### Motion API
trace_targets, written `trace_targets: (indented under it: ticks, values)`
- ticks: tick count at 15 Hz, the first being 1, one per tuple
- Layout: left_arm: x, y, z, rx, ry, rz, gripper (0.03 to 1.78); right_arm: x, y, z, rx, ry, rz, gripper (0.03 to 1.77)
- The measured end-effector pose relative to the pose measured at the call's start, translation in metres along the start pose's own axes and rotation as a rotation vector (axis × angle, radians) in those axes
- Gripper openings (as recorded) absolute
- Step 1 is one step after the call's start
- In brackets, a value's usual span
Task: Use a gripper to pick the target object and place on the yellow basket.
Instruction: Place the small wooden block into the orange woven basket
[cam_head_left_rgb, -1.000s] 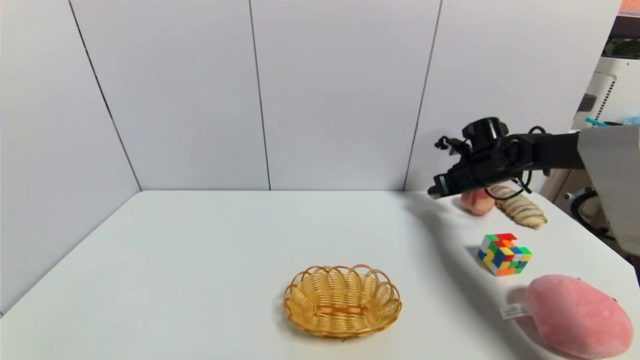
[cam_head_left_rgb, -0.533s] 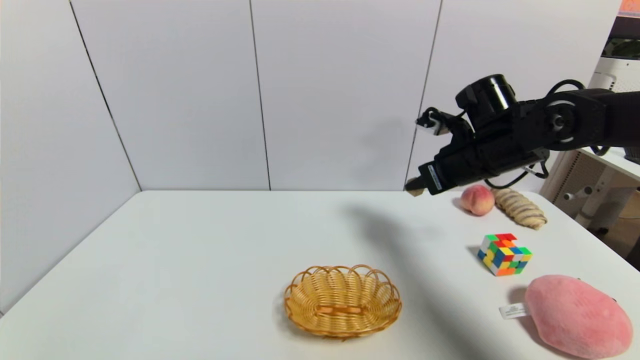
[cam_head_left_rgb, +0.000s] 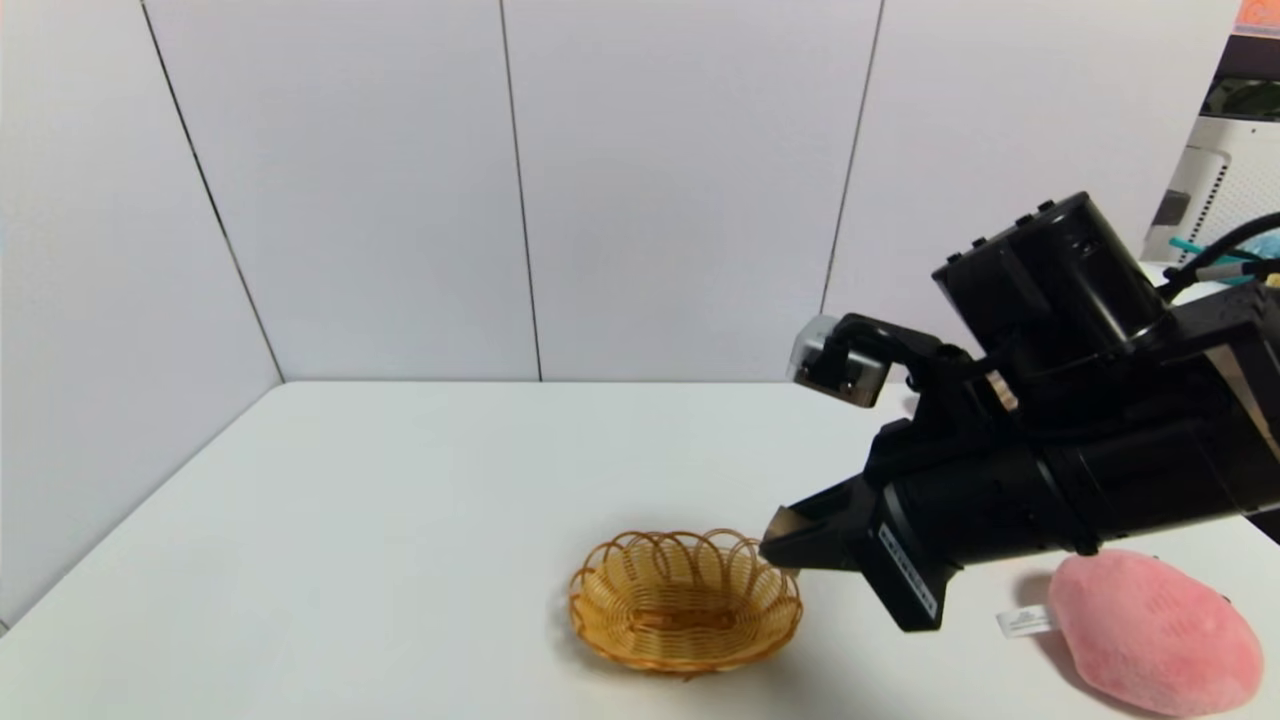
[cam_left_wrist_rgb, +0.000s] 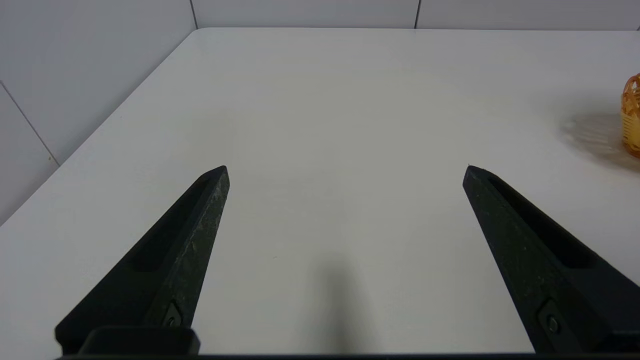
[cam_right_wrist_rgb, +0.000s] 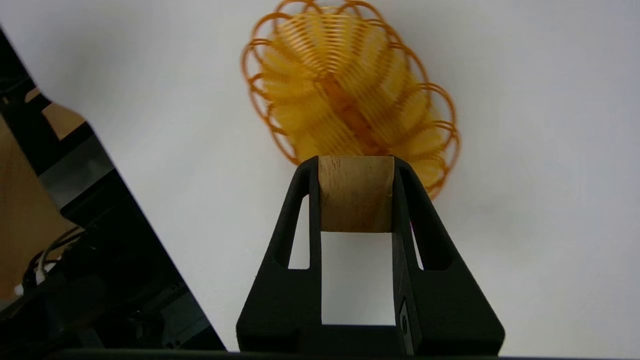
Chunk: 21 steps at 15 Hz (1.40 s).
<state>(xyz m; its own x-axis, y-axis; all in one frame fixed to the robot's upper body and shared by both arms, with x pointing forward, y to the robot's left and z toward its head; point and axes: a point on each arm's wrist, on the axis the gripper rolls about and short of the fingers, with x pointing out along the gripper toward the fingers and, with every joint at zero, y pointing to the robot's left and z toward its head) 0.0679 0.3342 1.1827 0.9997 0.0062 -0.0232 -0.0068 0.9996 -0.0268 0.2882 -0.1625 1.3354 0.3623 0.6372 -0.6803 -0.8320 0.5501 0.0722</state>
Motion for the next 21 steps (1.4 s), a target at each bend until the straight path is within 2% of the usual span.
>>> trace_targets:
  ticks: [3,6,10,14,17,21]
  values:
    - [0.0,0.0,0.0,0.0,0.0,0.0,1.69,0.012,0.01,-0.017,-0.046,-0.019,0.023,0.39]
    - [0.0,0.0,0.0,0.0,0.0,0.0,1.69,0.027,0.01,-0.027,-0.049,0.006,0.031,0.39]
    - [0.0,0.0,0.0,0.0,0.0,-0.001,1.69,0.055,0.002,-0.015,-0.051,-0.007,0.028,0.39]
    - [0.0,0.0,0.0,0.0,0.0,-0.001,1.69,0.082,-0.005,-0.013,-0.047,0.033,0.031,0.39]
    - [0.0,0.0,0.0,0.0,0.0,-0.001,1.69,0.091,-0.006,-0.014,-0.049,0.055,0.036,0.82]
    - [0.0,0.0,0.0,0.0,0.0,-0.001,1.69,0.091,-0.007,-0.008,-0.046,0.037,0.031,1.18]
